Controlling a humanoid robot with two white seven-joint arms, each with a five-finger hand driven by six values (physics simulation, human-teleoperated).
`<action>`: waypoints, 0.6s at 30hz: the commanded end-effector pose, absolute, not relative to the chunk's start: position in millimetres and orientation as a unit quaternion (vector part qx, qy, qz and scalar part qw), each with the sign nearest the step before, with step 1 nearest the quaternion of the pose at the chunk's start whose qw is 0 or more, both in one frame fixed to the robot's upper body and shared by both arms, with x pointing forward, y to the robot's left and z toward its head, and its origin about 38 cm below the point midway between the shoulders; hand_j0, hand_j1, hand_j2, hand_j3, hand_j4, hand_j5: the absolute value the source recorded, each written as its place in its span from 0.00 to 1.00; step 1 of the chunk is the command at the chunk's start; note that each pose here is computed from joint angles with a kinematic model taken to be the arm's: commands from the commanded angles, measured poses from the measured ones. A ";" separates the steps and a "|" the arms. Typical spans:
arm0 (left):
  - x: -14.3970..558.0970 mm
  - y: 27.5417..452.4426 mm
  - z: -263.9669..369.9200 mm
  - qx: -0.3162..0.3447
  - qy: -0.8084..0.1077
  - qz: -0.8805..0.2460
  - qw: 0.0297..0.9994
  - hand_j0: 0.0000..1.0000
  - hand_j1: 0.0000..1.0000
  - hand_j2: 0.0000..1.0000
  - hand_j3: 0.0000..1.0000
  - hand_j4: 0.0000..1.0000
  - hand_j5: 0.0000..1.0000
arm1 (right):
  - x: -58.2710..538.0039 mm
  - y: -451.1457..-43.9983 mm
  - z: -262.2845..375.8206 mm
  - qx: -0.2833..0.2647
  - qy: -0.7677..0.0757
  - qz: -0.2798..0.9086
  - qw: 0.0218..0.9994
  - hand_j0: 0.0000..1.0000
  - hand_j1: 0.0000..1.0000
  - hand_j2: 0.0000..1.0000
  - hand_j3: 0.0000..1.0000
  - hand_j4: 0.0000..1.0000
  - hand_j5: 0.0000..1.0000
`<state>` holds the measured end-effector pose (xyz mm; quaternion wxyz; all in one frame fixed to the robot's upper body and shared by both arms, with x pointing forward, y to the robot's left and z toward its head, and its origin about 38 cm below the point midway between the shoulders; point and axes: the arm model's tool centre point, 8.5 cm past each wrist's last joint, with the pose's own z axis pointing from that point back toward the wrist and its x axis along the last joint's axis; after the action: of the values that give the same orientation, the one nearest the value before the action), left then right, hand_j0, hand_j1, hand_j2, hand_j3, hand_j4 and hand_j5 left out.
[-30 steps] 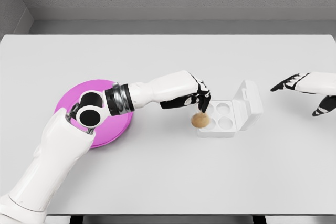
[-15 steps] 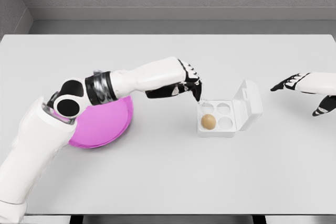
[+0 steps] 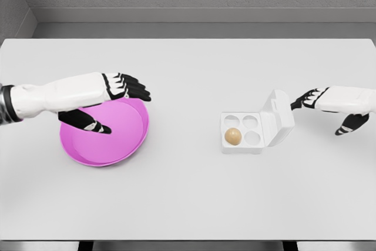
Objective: Pack egg into the box and close the box lid
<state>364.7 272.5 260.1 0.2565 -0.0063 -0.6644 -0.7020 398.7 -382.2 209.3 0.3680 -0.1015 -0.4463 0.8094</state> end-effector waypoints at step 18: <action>373.4 285.2 256.8 0.003 -0.661 -0.697 0.278 1.00 1.00 1.00 1.00 1.00 1.00 | 392.8 -286.1 221.0 -0.047 -0.511 0.818 0.259 1.00 1.00 1.00 1.00 1.00 1.00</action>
<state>372.7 284.2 256.8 0.2748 0.0046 -0.6597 -0.6995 397.6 -296.0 237.7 0.2553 -0.0705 -0.5086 0.8192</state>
